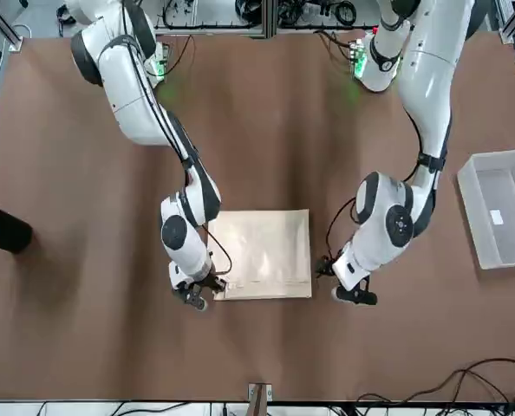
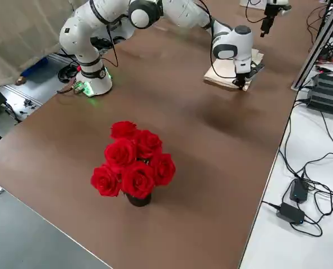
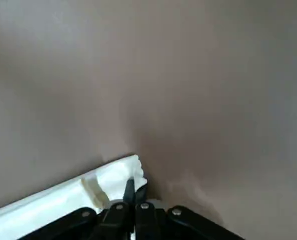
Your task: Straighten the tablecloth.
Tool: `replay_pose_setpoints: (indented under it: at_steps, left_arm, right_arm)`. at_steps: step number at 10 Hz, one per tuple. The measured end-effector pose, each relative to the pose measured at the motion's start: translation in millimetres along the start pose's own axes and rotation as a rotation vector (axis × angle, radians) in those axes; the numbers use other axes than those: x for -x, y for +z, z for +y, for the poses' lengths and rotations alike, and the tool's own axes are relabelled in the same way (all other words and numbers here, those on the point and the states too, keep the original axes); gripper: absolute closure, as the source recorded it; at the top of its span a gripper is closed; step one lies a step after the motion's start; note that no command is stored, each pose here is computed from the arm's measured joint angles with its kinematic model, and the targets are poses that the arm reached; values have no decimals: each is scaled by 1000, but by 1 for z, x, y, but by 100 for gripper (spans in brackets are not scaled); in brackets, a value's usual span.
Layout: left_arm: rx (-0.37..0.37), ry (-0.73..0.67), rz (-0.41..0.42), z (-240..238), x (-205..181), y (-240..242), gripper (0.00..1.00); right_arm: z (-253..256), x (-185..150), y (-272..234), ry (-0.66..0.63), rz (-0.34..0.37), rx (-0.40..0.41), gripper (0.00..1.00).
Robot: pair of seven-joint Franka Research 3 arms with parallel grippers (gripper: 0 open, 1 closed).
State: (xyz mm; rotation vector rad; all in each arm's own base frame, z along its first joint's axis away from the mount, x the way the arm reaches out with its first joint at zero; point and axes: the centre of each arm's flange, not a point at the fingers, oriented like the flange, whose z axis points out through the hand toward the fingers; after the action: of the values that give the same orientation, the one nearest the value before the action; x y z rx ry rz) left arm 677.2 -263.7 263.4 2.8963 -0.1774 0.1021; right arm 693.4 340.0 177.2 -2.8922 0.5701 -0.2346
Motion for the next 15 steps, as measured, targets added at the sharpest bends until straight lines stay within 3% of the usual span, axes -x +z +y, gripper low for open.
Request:
replay_pose_setpoints:
  at_steps: [4, 9, 15]
  left_arm:
    - [-10, 19, -92, 10, 35, 38, 0]
    - [13, 39, 33, 31, 23, 26, 0]
    - [39, 25, 99, 59, 19, 66, 0]
  right_arm:
    - [0, 0, 0, -3, 0, 1, 98]
    - [0, 0, 0, -5, 0, 1, 98]
    - [0, 0, 0, -6, 0, 2, 98]
